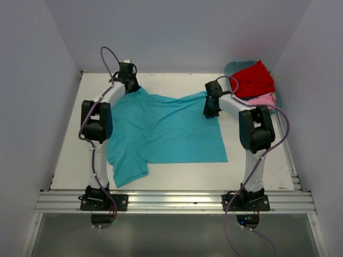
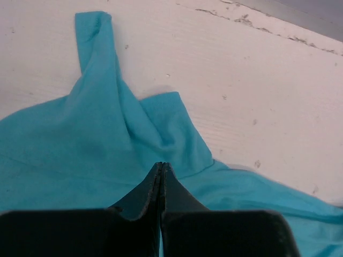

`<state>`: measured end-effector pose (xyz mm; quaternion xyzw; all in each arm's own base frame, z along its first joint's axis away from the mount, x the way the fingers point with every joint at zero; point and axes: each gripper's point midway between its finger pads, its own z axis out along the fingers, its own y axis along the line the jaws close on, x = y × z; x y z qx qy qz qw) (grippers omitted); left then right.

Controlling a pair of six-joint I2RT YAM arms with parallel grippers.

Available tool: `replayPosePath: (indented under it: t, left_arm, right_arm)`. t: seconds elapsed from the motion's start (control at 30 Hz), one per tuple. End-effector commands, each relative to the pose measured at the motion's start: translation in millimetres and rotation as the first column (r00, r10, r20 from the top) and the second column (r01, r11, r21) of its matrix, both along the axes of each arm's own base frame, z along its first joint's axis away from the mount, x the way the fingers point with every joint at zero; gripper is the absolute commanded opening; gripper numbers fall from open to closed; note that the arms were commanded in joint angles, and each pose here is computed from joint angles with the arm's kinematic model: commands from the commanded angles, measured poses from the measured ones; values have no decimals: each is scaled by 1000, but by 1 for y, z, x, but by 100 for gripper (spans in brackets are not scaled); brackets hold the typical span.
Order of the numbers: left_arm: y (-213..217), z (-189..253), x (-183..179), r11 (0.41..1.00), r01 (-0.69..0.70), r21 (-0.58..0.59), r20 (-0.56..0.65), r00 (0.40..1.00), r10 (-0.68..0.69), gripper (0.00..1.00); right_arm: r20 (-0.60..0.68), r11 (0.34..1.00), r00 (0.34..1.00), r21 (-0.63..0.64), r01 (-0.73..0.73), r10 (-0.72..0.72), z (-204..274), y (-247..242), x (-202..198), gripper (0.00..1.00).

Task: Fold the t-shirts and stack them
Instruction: Flatten out the tshirt

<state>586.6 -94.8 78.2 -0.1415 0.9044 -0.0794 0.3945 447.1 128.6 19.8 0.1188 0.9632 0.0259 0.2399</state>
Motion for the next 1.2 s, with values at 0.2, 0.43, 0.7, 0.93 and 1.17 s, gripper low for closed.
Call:
replayPosePath:
  t: [0.2,0.43,0.7,0.93,1.17]
  left_arm:
    - [38,-68,6,997,-80,-17,-172,982,76,0]
    - [47,-88,15,992,-108,-70,-196,976,93,0]
    - [54,-93,43,974,-120,-193,-154,984,91,0]
    - [78,-98,56,948,-150,-280,-130,985,118,0]
    - [73,-49,60,941,-29,-338,19,999,38,0]
  right_arm:
    - [-35,1000,999,-21,-15,14,-3,-6,-19,0]
    - [-68,999,998,-40,-17,15,-8,-11,-31,0]
    - [-100,997,995,-67,-22,15,-13,-18,-42,0]
    - [-121,996,993,-89,-21,10,-17,-22,-48,0]
    - [-127,996,992,-88,-27,16,-26,-18,-37,0]
